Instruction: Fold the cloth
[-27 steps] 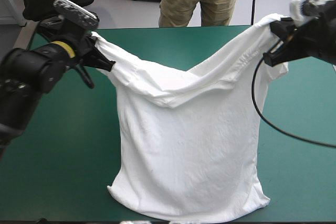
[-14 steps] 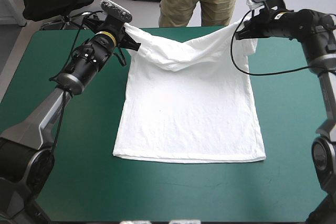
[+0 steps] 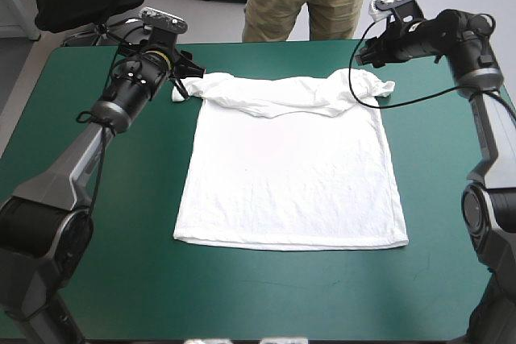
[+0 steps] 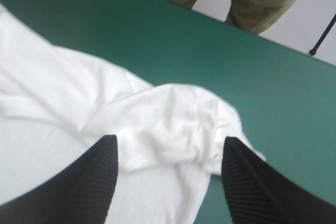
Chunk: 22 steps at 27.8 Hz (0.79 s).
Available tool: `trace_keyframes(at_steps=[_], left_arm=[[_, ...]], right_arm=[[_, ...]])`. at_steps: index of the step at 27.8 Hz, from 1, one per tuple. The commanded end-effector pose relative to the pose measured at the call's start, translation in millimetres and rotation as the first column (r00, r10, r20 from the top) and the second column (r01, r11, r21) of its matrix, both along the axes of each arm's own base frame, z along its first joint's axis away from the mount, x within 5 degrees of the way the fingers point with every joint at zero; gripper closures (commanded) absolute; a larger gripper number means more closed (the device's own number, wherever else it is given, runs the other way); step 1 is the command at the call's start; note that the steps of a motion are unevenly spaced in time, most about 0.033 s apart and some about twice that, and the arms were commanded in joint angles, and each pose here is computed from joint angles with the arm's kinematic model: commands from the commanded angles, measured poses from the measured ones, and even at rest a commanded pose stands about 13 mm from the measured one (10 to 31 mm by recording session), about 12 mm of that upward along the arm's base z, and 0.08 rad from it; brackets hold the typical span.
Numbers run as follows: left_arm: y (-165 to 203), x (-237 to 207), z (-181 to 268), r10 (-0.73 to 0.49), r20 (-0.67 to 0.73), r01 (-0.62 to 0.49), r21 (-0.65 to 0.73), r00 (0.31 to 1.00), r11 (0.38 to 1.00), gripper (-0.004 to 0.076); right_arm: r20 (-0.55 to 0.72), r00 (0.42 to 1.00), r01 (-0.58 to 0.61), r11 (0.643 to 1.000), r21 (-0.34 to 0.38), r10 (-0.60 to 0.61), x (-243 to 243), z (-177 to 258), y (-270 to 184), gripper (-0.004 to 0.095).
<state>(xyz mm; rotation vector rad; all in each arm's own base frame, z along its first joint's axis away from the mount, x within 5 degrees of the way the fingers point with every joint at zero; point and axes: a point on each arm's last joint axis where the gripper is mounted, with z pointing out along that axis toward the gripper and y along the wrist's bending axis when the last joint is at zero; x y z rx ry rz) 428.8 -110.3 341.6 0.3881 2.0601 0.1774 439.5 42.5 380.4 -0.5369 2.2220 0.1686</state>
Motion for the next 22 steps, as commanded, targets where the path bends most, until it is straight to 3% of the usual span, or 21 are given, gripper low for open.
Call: trace_keyframes(at_steps=[1, 3, 8, 14, 22], left_arm=[[11.2, -55.0, 71.2, -0.057, -0.007, 0.057, 0.008, 0.998, 0.998, 0.0348], [15.3, -87.6, 65.2, -0.097, -0.167, 0.095, -0.023, 0.981, 0.995, 0.0420], [22.6, -144.7, 21.0, -0.125, -0.354, 0.081, -0.137, 0.927, 0.987, 0.0430], [24.2, -196.3, -38.7, -0.173, -0.497, 0.020, -0.298, 0.851, 0.954, 0.0397], [26.0, -204.9, -86.5, -0.171, -0.596, 0.011, -0.263, 0.785, 0.965, 0.0369]], right_arm=[[-0.075, 0.997, -0.003, 0.998, 0.063, 0.008, -53.6, 51.4, -0.8, 0.0478], [-0.123, 0.991, -0.045, 0.992, 0.115, 0.059, -81.0, 61.5, 4.2, 0.0561], [-0.138, 0.986, -0.068, 0.977, 0.200, 0.097, -129.5, 66.7, 9.5, 0.0588], [-0.254, 0.962, -0.045, 0.978, 0.204, 0.098, -178.8, 35.6, 8.0, 0.0588], [-0.288, 0.957, 0.017, 0.979, 0.203, 0.043, -212.6, -0.2, 4.3, 0.0588]])
